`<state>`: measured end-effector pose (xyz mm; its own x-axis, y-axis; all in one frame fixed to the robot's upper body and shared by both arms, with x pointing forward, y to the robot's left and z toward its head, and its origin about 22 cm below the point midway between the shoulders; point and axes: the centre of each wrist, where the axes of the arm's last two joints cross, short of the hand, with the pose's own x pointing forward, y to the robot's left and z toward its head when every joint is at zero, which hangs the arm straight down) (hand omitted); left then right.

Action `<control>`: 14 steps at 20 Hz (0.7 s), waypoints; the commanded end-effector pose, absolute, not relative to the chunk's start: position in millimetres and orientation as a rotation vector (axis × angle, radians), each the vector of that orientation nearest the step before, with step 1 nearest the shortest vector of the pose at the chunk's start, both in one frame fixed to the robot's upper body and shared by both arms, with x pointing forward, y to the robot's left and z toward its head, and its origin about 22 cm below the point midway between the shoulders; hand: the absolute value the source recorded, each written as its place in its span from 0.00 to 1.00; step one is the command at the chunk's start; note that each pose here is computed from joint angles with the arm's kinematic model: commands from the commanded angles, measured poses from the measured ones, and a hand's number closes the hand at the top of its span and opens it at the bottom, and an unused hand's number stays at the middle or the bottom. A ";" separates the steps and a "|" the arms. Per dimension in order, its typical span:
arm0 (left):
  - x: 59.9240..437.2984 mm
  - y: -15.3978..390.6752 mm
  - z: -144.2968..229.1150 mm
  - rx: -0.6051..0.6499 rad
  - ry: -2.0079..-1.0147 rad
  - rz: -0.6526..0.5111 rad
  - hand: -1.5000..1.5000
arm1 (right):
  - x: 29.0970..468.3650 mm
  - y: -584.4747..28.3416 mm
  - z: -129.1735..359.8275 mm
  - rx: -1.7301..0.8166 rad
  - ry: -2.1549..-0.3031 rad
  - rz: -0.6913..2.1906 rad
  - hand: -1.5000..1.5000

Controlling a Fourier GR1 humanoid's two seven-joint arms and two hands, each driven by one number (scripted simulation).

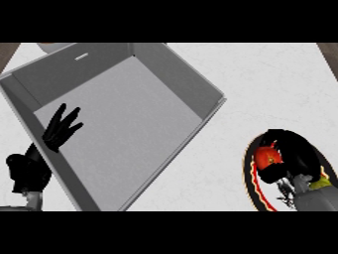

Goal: Pick the tomato from the plate and place it in the cardboard box

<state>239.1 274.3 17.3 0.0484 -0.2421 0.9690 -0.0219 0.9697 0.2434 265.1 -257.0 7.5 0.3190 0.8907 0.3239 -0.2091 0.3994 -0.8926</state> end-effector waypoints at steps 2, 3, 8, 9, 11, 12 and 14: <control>234.9 277.4 9.8 0.336 -1.489 -0.223 0.50 | 292.0 -192.6 22.1 -0.827 -1.172 1.099 1.00; 248.8 274.6 15.8 0.352 -1.460 -0.209 0.50 | 299.7 -199.2 18.4 -0.832 -1.198 1.099 1.00; 247.9 298.1 14.0 0.370 -1.452 -0.212 0.50 | 299.2 -180.3 38.3 -0.908 -1.272 1.107 1.00; 245.8 289.1 5.0 0.382 -1.468 -0.226 0.50 | 300.8 -173.5 43.3 -0.917 -1.280 1.070 1.00; 246.9 281.4 9.8 0.384 -1.458 -0.191 0.50 | 321.1 -184.7 70.6 -0.919 -1.311 1.027 1.00; 230.2 293.3 -3.1 0.370 -1.458 -0.191 0.50 | 295.6 -189.2 68.7 -0.878 -1.361 1.006 1.00; 238.0 288.4 16.8 0.376 -1.445 -0.187 0.50 | 299.7 -175.2 88.8 -0.792 -1.482 0.975 1.00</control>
<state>238.5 276.2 20.0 0.0528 -0.2520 0.9663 -0.0438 0.9661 0.2544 303.4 -182.6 64.1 -0.0484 0.9350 0.3513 -0.0869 0.3464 -0.9340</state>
